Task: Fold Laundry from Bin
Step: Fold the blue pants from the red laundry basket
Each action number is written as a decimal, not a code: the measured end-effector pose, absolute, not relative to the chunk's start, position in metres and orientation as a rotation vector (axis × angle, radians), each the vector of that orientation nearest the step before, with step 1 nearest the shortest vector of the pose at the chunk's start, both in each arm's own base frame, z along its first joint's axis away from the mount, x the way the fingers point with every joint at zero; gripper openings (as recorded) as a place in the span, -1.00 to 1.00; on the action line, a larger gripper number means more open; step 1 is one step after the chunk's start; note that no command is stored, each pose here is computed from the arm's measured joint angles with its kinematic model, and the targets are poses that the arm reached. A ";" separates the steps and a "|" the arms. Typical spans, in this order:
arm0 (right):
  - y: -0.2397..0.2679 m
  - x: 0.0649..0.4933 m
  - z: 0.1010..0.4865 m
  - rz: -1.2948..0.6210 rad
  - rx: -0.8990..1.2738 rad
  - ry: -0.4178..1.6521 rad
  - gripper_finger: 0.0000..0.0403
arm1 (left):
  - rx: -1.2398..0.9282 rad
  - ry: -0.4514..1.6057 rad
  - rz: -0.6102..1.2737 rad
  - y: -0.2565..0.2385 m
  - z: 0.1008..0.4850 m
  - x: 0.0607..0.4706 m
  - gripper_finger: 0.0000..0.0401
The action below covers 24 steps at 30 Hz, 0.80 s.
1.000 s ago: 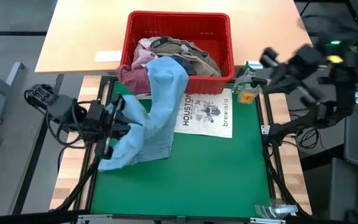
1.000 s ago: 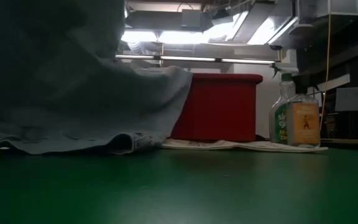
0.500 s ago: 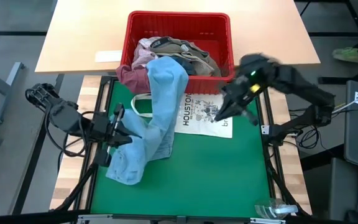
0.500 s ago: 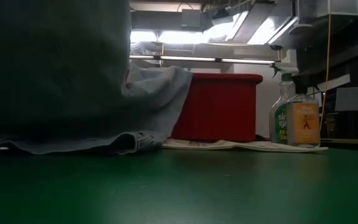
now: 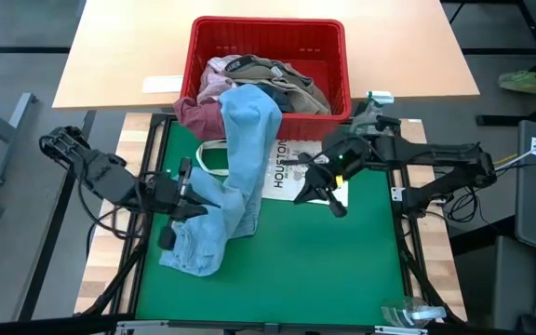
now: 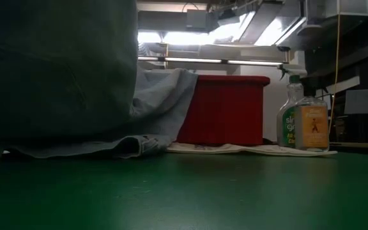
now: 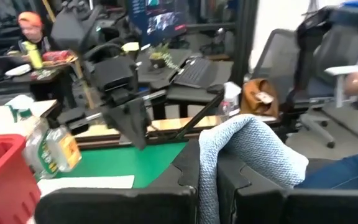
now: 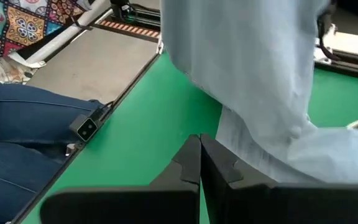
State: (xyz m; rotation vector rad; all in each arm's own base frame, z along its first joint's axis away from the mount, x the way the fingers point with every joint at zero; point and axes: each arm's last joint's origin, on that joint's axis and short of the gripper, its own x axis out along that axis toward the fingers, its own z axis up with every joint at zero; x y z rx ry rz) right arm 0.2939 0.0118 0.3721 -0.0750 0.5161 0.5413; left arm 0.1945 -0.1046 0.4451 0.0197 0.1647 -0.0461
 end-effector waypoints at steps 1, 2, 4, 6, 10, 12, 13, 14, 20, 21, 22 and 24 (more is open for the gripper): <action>0.014 0.294 0.372 0.548 -0.078 0.511 -1.00 | 0.022 0.169 -0.031 -0.105 0.443 0.199 -0.95; 0.016 0.294 0.372 0.556 -0.082 0.505 -1.00 | 0.029 0.172 -0.017 -0.105 0.442 0.204 -0.95; 0.021 0.294 0.373 0.571 -0.086 0.504 -1.00 | 0.053 0.173 0.010 -0.104 0.439 0.214 -0.95; 0.025 0.293 0.373 0.584 -0.089 0.504 -1.00 | 0.075 0.164 0.051 -0.101 0.436 0.224 -0.95; 0.032 0.293 0.373 0.609 -0.095 0.504 -1.00 | 0.090 0.128 0.179 -0.089 0.436 0.242 -0.95; 0.035 0.292 0.373 0.613 -0.098 0.506 -1.00 | 0.089 0.103 0.238 -0.080 0.438 0.246 -0.95; 0.036 0.292 0.372 0.605 -0.104 0.509 -1.00 | 0.082 0.089 0.263 -0.076 0.440 0.247 -0.95; 0.038 0.292 0.372 0.595 -0.111 0.510 -1.00 | 0.071 0.069 0.288 -0.071 0.443 0.247 -0.95; 0.046 0.295 0.371 0.500 -0.173 0.521 -1.00 | 0.079 -0.011 0.385 -0.047 0.459 0.234 -0.95; 0.047 0.296 0.370 0.488 -0.181 0.525 -1.00 | 0.089 -0.018 0.395 -0.043 0.462 0.231 -0.95; 0.048 0.297 0.368 0.486 -0.184 0.532 -1.00 | 0.093 -0.026 0.405 -0.040 0.464 0.227 -0.95; 0.051 0.303 0.362 0.486 -0.187 0.547 -1.00 | 0.090 -0.042 0.426 -0.035 0.468 0.221 -0.95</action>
